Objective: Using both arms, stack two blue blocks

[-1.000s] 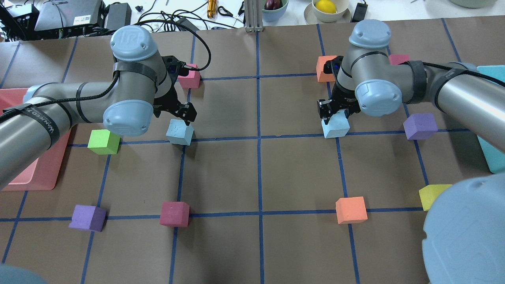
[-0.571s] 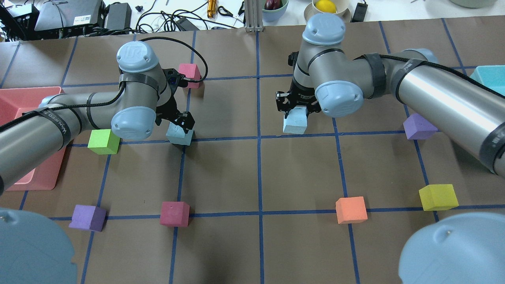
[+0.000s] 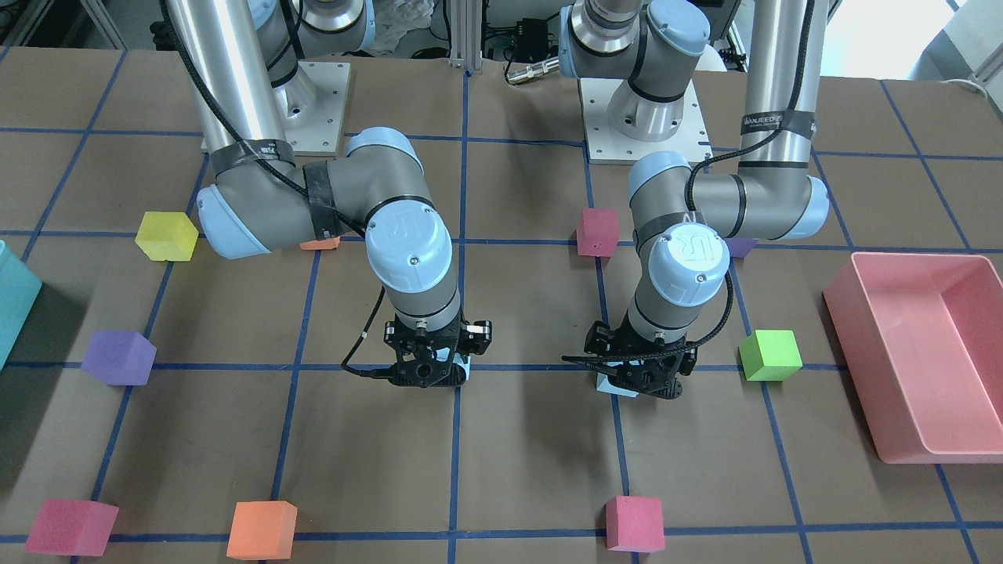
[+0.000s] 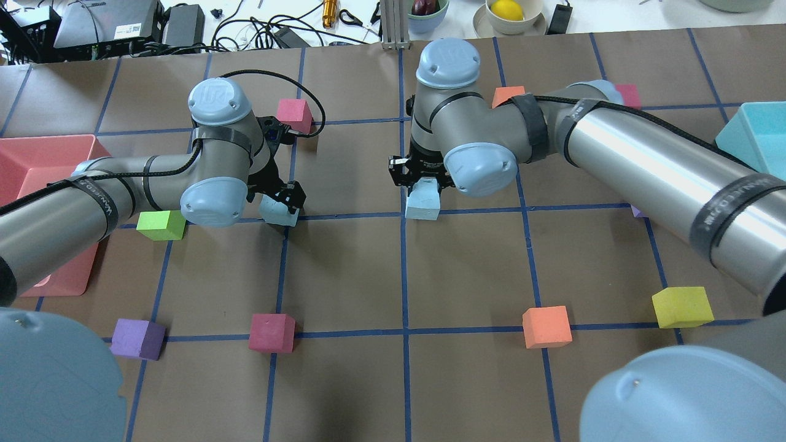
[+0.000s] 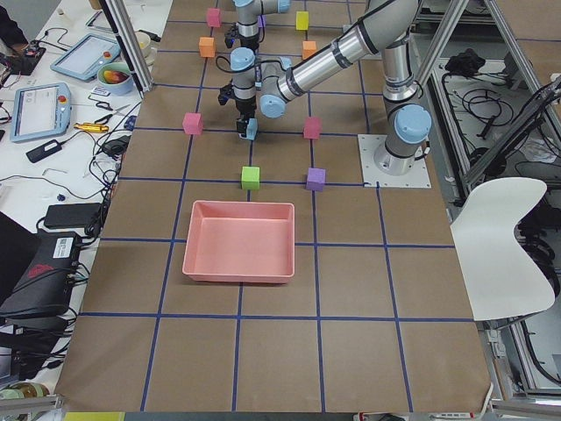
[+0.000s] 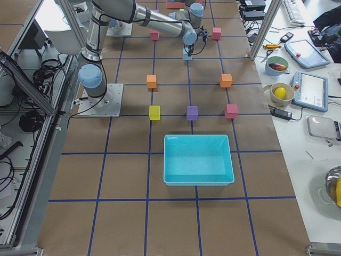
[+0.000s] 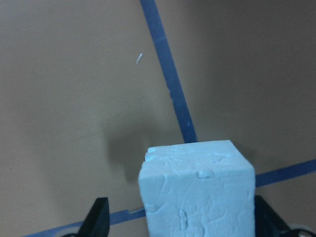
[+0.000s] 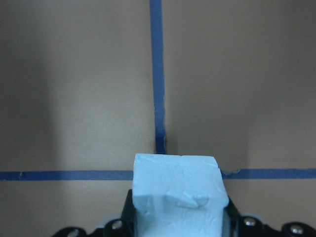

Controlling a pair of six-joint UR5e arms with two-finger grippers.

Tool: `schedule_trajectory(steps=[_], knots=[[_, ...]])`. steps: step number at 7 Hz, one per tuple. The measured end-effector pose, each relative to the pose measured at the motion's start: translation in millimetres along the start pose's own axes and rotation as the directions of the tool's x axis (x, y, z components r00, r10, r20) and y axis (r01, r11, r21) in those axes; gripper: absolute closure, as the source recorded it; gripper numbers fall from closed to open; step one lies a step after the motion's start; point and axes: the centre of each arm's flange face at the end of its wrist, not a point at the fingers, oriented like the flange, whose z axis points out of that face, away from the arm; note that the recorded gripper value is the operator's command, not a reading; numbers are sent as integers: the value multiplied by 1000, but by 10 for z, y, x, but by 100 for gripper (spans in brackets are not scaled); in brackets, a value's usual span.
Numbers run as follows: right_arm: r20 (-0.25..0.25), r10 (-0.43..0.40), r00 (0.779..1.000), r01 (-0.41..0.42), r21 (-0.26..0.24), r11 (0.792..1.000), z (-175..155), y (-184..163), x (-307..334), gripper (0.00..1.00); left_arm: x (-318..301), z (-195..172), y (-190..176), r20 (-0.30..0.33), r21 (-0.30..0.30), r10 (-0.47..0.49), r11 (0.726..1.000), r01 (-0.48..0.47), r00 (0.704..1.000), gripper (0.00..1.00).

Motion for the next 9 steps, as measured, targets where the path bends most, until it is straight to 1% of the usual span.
schedule_trajectory(steps=[1, 2, 3, 5, 7, 8, 9], knots=[[-2, -3, 1000, 3, -5, 1000, 56, -10, -54, 100, 19, 0, -4, -23, 5, -30, 1000, 30, 999, 90], [-3, -9, 1000, 9, -8, 1000, 97, -19, -78, 52, 43, -12, -9, -54, 13, -59, 998, 60, 997, 100], [-5, -18, 1000, 18, -7, 1000, 128, -28, -84, 1, 47, -43, -10, -63, 18, -69, 997, 71, 996, 100], [-26, -37, 999, 37, -9, 999, 216, -53, -67, 0, 20, -160, -24, -60, 38, -76, 996, 78, 995, 100], [-37, -32, 999, 32, -1, 999, 190, -72, -49, 0, -38, -258, -35, -57, 55, -88, 994, 91, 994, 100], [-35, -25, 999, 25, 12, 1000, 76, -105, -19, 0, -49, -339, -34, -56, 65, -95, 993, 98, 994, 100], [-32, -6, 999, 6, 23, 1000, -155, -164, 92, 0, -38, -441, -20, -56, 69, -106, 992, 109, 993, 100]])
